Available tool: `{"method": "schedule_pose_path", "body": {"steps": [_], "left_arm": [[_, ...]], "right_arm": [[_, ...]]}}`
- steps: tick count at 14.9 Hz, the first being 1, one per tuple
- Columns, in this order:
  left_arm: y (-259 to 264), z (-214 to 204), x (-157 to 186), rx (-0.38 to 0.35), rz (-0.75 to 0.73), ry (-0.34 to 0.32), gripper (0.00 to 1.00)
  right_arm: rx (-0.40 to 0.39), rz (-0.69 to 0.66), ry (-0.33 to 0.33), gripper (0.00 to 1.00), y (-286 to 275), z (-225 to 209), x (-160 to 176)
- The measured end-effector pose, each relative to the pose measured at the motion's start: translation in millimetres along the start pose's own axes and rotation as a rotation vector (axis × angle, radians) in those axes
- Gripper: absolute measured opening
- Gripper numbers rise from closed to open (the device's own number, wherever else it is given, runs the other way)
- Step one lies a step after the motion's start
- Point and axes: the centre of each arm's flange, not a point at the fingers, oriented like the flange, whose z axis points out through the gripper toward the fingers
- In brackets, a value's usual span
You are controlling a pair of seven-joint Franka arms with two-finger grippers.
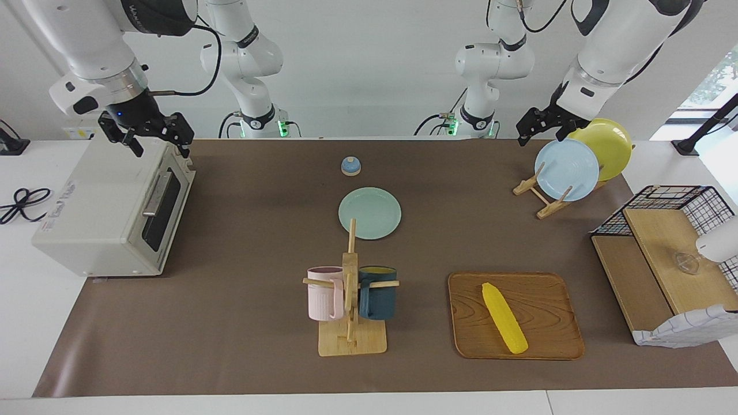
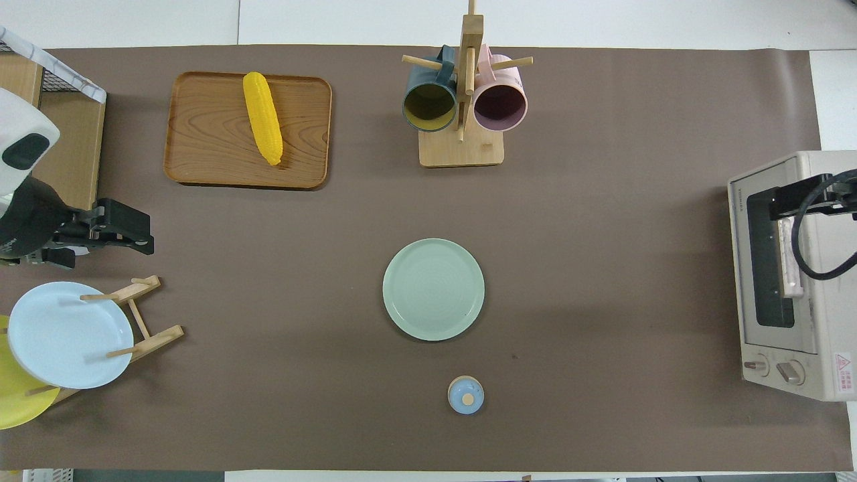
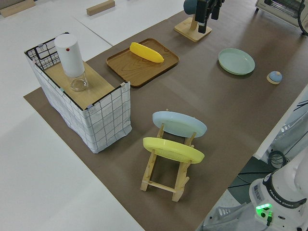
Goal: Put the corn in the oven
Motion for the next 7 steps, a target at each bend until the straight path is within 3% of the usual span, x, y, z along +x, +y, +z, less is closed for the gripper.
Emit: {"method": "schedule_pose_path", "body": {"steps": [7], "left_arm": [[0.0,0.0,0.0,0.000,0.000,0.000,1.00]], "right_arm": [[0.001,0.001,-0.016,1.00,0.3,6.3,-0.7]]}}
